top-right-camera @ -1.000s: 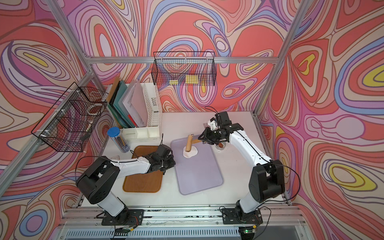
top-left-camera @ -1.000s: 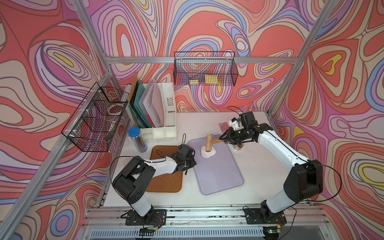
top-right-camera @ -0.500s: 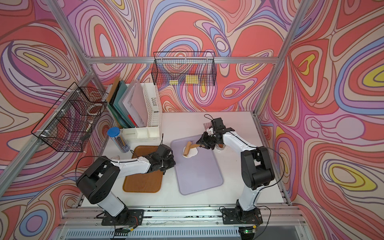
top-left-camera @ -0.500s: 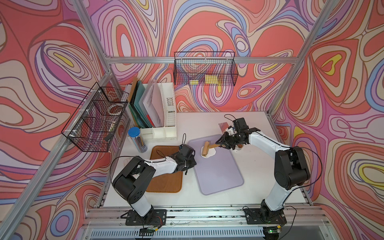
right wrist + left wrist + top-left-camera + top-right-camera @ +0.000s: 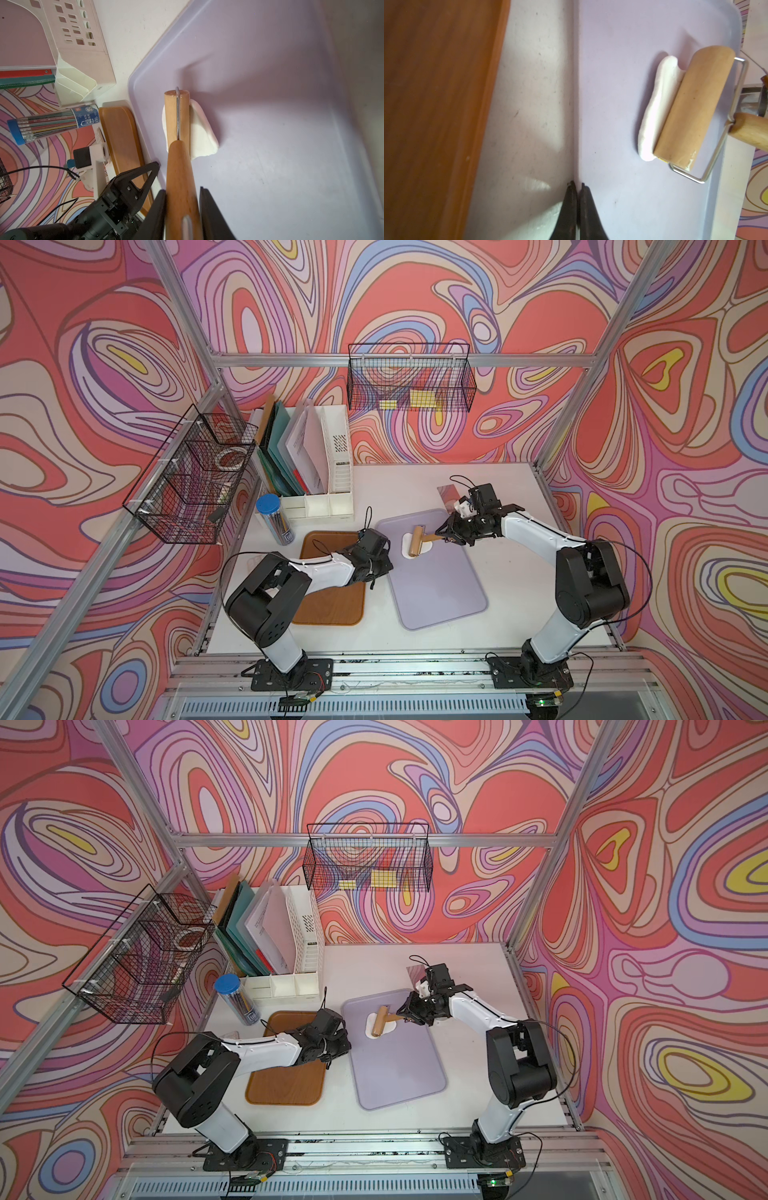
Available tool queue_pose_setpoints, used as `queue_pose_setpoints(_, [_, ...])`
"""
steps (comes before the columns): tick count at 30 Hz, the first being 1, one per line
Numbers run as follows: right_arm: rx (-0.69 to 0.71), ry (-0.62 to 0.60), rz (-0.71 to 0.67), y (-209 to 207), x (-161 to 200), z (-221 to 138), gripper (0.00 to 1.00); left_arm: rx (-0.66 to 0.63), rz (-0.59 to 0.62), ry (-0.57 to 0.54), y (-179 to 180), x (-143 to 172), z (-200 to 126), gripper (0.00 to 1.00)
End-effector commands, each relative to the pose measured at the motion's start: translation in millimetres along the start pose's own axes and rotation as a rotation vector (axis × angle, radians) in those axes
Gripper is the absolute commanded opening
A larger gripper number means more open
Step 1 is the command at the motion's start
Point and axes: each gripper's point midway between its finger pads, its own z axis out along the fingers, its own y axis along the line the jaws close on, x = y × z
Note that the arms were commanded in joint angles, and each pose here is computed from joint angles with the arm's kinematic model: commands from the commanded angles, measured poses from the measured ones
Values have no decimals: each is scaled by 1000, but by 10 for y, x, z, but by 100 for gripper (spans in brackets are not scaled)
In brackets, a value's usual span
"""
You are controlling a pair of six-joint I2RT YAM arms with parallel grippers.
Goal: Roll out the dumpling wrappers from the dough
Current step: Flatten out the dough on the work surface.
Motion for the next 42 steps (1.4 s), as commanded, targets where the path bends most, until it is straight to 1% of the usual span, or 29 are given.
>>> queue_pose_setpoints(1, [511, 176, 145, -1349, 601, 38, 0, -59, -5, 52, 204, 145, 36, 0])
queue_pose_setpoints(4, [524, 197, 177, -1466, 630, 33, 0, -62, -6, 47, 229, 142, 18, 0])
queue_pose_setpoints(10, [557, 186, 227, -1678, 629, -108, 0, -63, -12, 39, 261, 125, -4, 0])
queue_pose_setpoints(15, [636, 174, 220, -1842, 642, -256, 0, -57, -15, 47, 260, 139, 13, 0])
queue_pose_setpoints(28, [735, 154, 195, -1975, 633, -439, 0, -52, -18, 46, 247, 130, 6, 0])
queue_pose_setpoints(30, [716, 131, 180, -1910, 601, -482, 0, -47, -17, 47, 231, 125, 4, 0])
queue_pose_setpoints(34, [743, 101, 158, -1890, 570, -599, 0, -47, -17, 48, 225, 120, 8, 0])
queue_pose_setpoints(38, [745, 105, 152, -1873, 577, -632, 0, -45, -16, 51, 214, 121, 22, 0])
queue_pose_setpoints(40, [708, 88, 137, -1781, 530, -636, 0, -41, -16, 52, 202, 120, 22, 0])
queue_pose_setpoints(42, [607, 50, 109, -1518, 444, -629, 0, -43, -15, 54, 208, 125, 22, 0])
